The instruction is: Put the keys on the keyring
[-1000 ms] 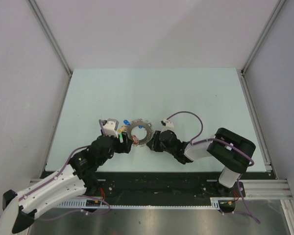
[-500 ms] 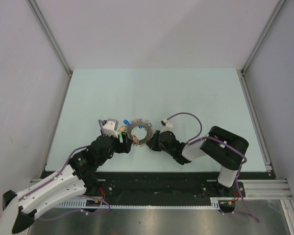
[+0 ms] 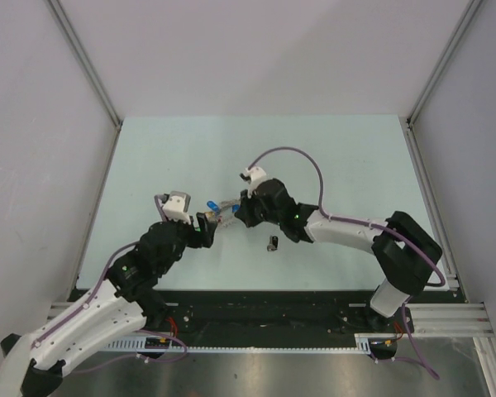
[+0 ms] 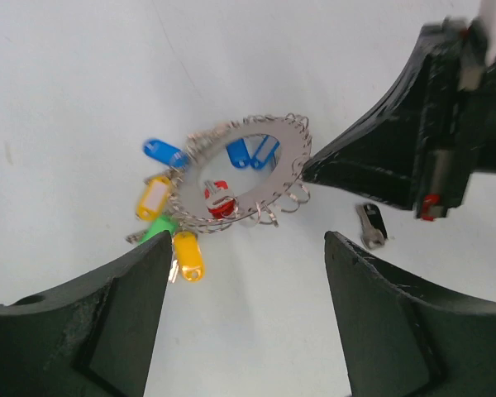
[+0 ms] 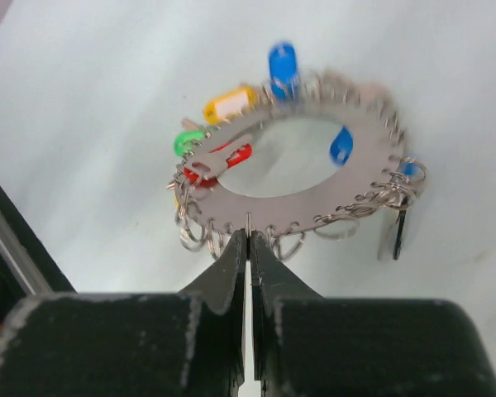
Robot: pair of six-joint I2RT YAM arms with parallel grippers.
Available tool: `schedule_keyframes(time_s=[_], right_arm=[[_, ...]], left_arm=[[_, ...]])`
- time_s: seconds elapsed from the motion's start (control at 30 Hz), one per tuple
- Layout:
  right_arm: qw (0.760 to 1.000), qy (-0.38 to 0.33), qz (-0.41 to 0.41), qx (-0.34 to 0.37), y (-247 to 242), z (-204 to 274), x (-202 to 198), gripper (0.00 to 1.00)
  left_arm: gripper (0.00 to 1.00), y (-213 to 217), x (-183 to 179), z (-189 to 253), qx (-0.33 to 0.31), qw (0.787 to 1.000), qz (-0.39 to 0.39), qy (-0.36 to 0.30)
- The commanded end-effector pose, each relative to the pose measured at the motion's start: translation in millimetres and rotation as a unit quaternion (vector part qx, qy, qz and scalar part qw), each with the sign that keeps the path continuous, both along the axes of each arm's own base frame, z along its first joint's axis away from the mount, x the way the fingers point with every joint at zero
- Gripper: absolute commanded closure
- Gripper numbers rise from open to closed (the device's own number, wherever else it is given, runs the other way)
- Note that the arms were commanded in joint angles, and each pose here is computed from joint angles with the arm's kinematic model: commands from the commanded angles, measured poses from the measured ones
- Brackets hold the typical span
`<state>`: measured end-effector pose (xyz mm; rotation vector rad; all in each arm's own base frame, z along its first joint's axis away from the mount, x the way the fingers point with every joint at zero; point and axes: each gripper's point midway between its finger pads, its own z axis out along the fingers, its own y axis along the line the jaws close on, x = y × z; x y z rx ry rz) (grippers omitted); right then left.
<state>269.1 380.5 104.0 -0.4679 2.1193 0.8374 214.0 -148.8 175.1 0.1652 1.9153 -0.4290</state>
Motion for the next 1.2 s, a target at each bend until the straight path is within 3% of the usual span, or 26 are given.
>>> schedule_keyframes(time_s=[0.0, 0.07, 0.23, 0.4, 0.6, 0.77, 0.93, 1.17], right_arm=[[0.98, -0.104, 0.139, -0.099, -7, 60, 5, 1.0], [0.972, -0.134, 0.149, -0.124, -17, 82, 17, 1.0], [0.95, -0.209, 0.202, -0.111, -28, 128, 26, 1.0], [0.921, -0.307, 0.221, -0.095, -42, 185, 30, 1.0], [0.894, -0.373, 0.237, -0.071, -61, 229, 25, 1.0], [0.883, -0.383, 0.26, -0.073, -70, 248, 15, 1.0], [0.868, -0.408, 0.278, -0.045, -73, 268, -1, 1.0], [0.85, -0.422, 0.315, -0.003, -73, 284, -23, 1.0]], left_arm=[[0.22, 13, 20, 56, -0.013, 0.997, 0.023, -0.074], [0.22, 14, 25, 74, -0.018, 0.995, 0.017, -0.097], [0.23, 17, 40, 115, -0.017, 0.988, 0.001, -0.154], [0.22, -4, 42, 153, -0.014, 0.973, -0.081, -0.216], [0.25, -41, 42, 192, -0.018, 0.945, -0.185, -0.269], [0.25, -67, 51, 202, -0.024, 0.931, -0.24, -0.273], [0.24, -92, 40, 207, -0.016, 0.896, -0.332, -0.294], [0.25, -98, 26, 196, 0.003, 0.874, -0.379, -0.304]])
